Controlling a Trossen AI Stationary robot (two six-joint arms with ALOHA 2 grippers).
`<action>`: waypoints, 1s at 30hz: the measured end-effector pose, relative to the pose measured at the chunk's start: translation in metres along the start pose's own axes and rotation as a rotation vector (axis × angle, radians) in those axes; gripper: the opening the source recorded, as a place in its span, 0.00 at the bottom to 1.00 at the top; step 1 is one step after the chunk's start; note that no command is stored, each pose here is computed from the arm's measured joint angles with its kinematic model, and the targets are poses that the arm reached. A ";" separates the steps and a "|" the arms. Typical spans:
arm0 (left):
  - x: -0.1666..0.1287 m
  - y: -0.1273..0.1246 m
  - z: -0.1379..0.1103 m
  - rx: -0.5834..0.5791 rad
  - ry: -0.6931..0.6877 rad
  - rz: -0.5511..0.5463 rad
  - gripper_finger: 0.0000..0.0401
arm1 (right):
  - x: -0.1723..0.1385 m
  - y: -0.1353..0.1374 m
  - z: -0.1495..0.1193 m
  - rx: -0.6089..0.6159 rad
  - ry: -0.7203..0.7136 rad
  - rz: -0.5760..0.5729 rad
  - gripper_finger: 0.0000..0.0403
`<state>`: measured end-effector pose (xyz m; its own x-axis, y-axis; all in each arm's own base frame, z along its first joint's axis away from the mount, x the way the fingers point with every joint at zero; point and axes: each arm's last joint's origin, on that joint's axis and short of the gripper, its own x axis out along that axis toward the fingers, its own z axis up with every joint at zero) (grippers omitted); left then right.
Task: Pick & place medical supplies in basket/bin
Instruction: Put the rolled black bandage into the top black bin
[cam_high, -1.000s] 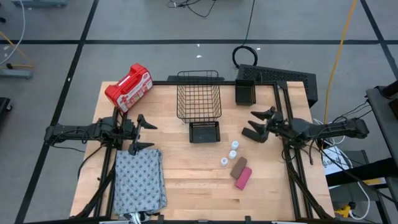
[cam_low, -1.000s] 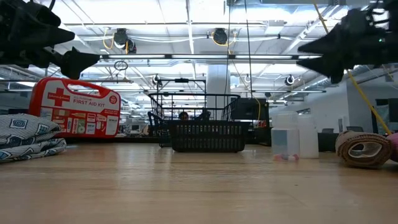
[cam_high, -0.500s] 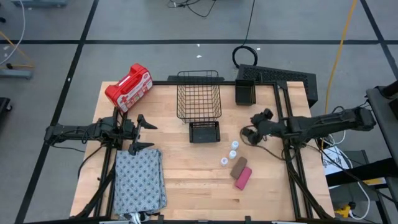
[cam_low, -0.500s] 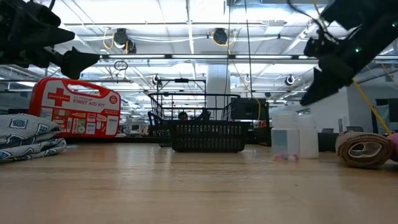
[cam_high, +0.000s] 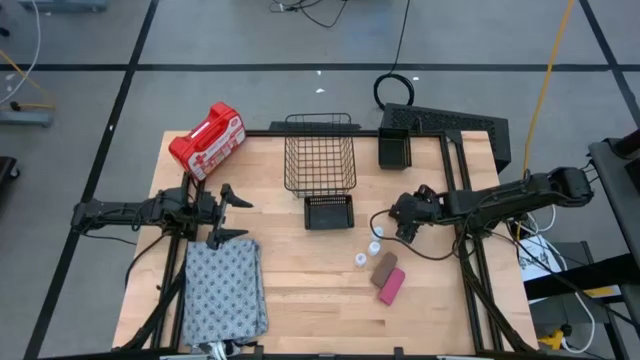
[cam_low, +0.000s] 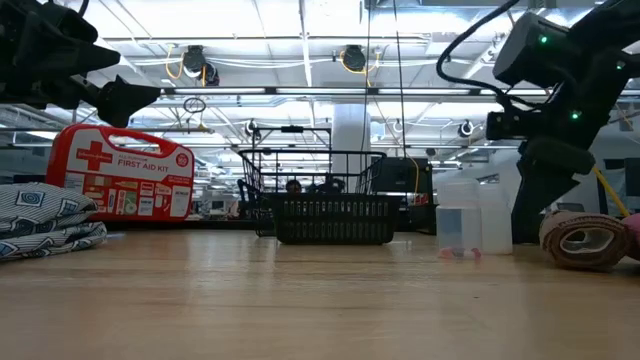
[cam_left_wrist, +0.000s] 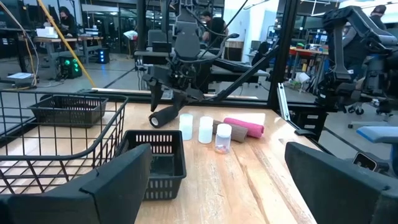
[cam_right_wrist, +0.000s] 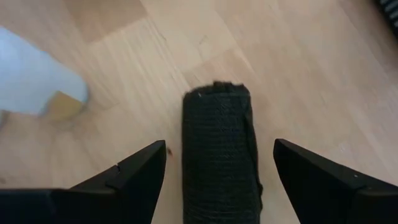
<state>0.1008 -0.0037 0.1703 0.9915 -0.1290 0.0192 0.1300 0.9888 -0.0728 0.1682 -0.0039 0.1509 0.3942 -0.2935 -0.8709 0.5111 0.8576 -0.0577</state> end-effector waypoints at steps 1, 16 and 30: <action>0.000 0.000 0.000 0.000 0.000 0.000 0.93 | 0.001 -0.001 0.000 0.002 0.004 -0.004 0.70; 0.000 0.000 0.000 0.000 0.000 0.000 0.93 | 0.017 -0.006 -0.019 -0.001 0.067 0.016 0.52; 0.000 0.000 0.000 0.000 0.000 0.000 0.93 | 0.018 0.001 -0.005 -0.117 -0.095 0.082 0.39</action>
<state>0.1008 -0.0037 0.1703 0.9915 -0.1290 0.0193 0.1300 0.9888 -0.0727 0.1718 -0.0061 0.1332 0.5042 -0.2539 -0.8254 0.3836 0.9222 -0.0493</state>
